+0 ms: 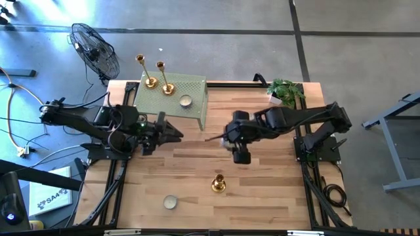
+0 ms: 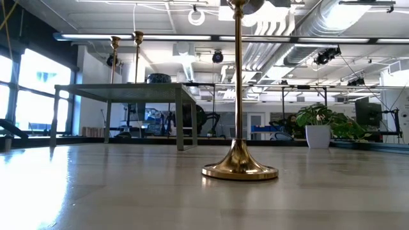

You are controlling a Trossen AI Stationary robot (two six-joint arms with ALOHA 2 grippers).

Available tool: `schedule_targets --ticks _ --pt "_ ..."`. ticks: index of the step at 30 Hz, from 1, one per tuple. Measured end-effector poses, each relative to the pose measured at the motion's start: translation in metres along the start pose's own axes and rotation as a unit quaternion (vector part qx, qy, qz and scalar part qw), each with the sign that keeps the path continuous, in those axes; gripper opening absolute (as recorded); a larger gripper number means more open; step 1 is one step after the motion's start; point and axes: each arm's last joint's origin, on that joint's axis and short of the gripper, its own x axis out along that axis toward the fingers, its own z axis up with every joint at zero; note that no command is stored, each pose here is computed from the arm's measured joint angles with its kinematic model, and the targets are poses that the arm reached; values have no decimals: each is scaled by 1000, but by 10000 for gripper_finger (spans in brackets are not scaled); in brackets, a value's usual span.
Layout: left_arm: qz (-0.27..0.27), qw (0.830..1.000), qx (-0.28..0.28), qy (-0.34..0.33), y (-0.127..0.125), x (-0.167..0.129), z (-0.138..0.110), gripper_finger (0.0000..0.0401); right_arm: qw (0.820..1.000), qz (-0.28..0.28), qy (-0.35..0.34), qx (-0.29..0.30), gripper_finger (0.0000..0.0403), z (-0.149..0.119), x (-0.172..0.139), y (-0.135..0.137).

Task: Pick & Place candle stick holders
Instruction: Put the right blue patterned round candle on the shelf

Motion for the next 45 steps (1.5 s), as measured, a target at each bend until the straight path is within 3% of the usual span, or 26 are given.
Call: schedule_targets --ticks 10,22,45 --pt "7 999 25 24 -1 22 0 154 994 55 -88 19 291 24 -28 -6" --pt "33 999 26 18 1 41 3 154 988 101 -117 18 291 32 -21 -1" --pt "26 999 -1 39 -2 48 1 154 989 93 -117 15 291 34 -17 -1"
